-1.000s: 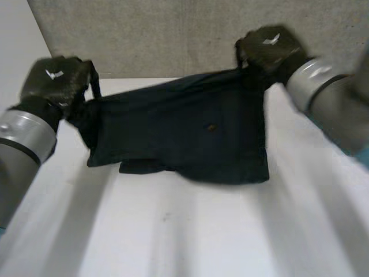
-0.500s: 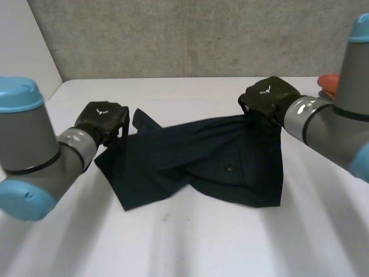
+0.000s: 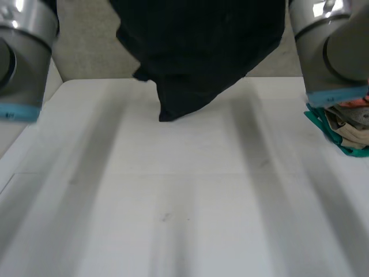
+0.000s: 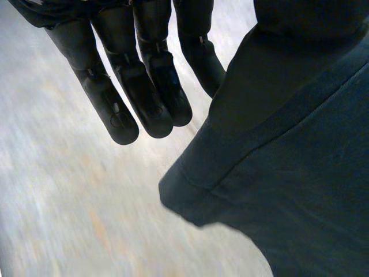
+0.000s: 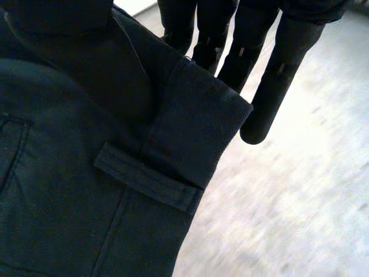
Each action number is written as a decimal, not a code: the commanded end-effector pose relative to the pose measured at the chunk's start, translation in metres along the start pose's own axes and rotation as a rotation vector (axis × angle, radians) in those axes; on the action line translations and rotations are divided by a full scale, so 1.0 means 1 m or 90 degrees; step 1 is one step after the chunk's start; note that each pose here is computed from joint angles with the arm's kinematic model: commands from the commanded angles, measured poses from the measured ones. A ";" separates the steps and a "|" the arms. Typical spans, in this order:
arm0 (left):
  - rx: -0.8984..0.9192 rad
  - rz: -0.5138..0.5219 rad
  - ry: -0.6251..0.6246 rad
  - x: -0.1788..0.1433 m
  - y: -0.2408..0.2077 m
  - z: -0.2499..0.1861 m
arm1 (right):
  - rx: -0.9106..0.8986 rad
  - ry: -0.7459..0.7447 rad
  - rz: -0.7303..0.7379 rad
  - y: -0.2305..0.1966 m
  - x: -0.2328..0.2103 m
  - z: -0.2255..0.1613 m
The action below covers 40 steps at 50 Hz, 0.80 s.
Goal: Fold the laundry.
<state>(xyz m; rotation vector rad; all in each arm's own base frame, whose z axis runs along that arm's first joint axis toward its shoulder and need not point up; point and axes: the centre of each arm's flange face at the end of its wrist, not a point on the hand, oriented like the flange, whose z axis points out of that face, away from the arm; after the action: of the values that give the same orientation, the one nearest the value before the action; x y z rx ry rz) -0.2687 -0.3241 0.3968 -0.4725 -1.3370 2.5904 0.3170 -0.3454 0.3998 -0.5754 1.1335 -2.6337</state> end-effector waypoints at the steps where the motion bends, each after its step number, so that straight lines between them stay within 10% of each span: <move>1: -0.201 0.002 0.054 0.024 0.056 -0.073 | -0.224 -0.099 -0.001 0.065 -0.021 -0.056; 12: -0.449 0.057 0.205 0.079 0.120 -0.196 | -0.501 -0.233 -0.049 0.123 -0.046 -0.172; 40: -0.653 0.095 0.161 0.071 0.137 -0.242 | -0.559 -0.183 -0.004 0.141 -0.023 -0.195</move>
<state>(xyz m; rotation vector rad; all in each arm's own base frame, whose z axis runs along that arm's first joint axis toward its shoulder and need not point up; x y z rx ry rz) -0.2536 -0.2041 0.1423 -1.0429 -2.4340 1.7214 0.2598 -0.3064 0.1675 -1.0500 2.1346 -1.8461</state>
